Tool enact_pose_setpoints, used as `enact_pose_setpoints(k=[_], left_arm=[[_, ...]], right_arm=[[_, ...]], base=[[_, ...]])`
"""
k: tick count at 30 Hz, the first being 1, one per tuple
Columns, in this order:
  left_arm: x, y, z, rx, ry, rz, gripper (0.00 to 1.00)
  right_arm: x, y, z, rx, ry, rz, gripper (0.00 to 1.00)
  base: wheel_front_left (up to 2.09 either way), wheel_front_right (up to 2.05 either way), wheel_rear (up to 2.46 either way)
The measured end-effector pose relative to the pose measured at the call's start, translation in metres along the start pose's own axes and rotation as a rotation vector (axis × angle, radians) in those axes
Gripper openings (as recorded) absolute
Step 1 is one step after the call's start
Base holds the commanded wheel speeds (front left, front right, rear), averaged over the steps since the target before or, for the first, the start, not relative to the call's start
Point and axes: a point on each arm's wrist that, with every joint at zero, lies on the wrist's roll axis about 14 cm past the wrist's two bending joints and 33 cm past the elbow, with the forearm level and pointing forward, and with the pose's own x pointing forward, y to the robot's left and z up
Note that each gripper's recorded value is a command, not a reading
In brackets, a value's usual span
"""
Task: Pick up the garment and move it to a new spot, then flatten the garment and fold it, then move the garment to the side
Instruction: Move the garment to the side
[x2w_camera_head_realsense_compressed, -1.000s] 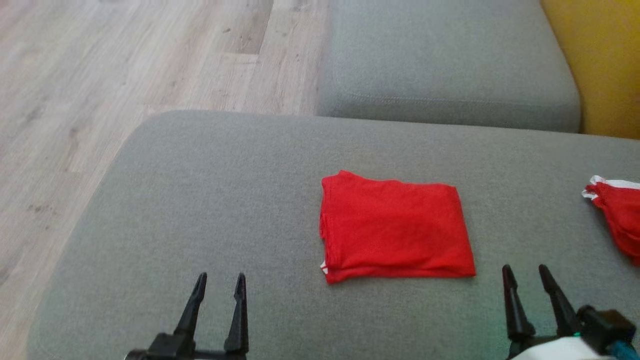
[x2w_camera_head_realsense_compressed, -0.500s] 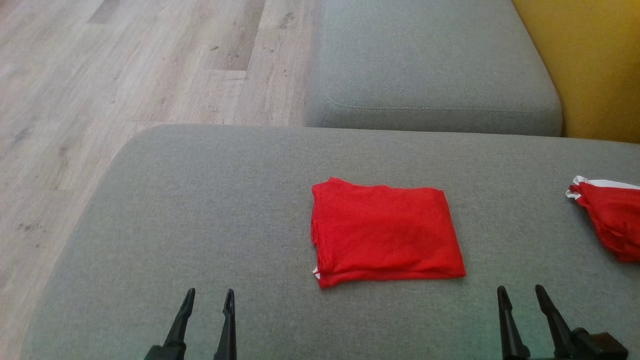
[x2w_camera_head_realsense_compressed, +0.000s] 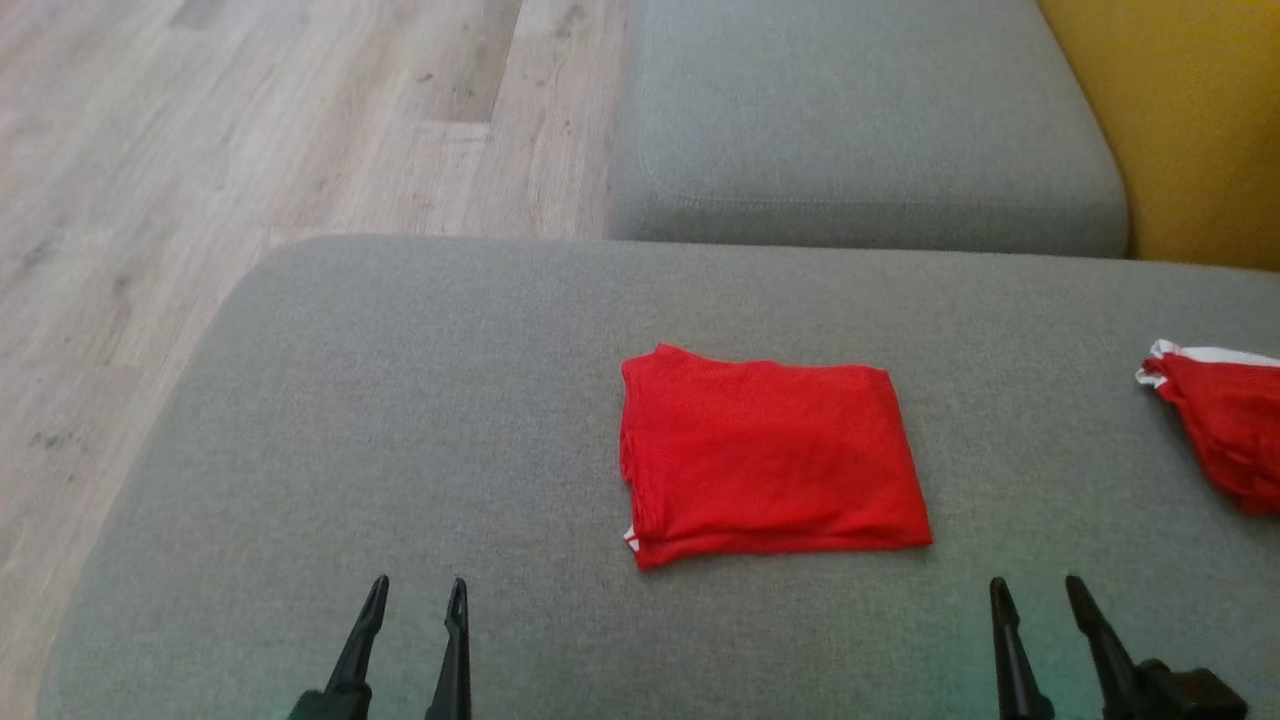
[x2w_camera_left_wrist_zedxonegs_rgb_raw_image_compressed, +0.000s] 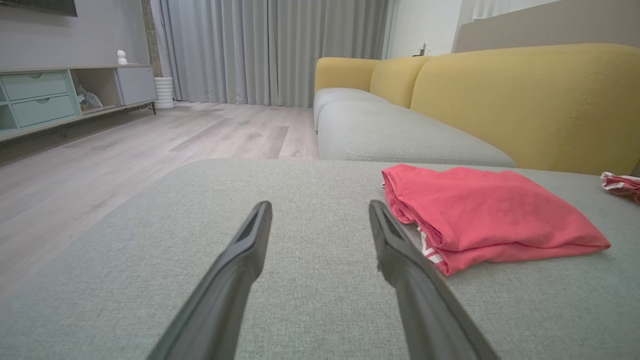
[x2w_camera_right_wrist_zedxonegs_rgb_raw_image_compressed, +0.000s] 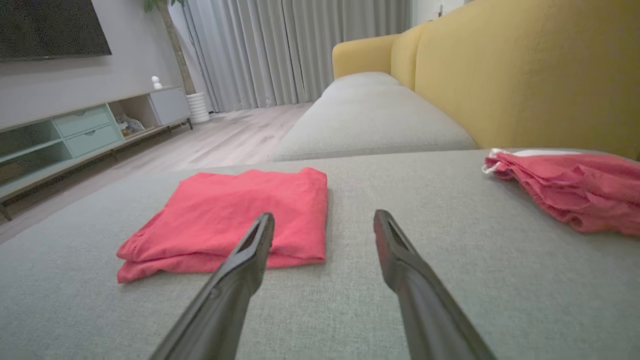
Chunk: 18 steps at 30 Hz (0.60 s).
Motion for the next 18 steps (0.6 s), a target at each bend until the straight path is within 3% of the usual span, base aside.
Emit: enact_pose_setpoints(k=[6, 14, 18], left_arm=[[0.005, -0.005, -0.009, 0.005, 0.037, -0.012, 1.00], [0.027, -0.020, -0.008, 0.023, 0.048, -0.057, 1.00], [0.047, -0.028, 0.001, 0.022, 0.025, -0.077, 1.00]], right_arm=[[0.016, 0.002, -0.023, 0.036, 0.081, 0.005, 1.00], [0.100, 0.008, -0.029, 0.099, 0.172, 0.050, 1.00], [0.143, 0.003, -0.032, 0.076, 0.262, 0.070, 1.00]], base=[[0.00, 0.00, 0.00], [0.00, 0.00, 0.00], [0.00, 0.00, 0.00]])
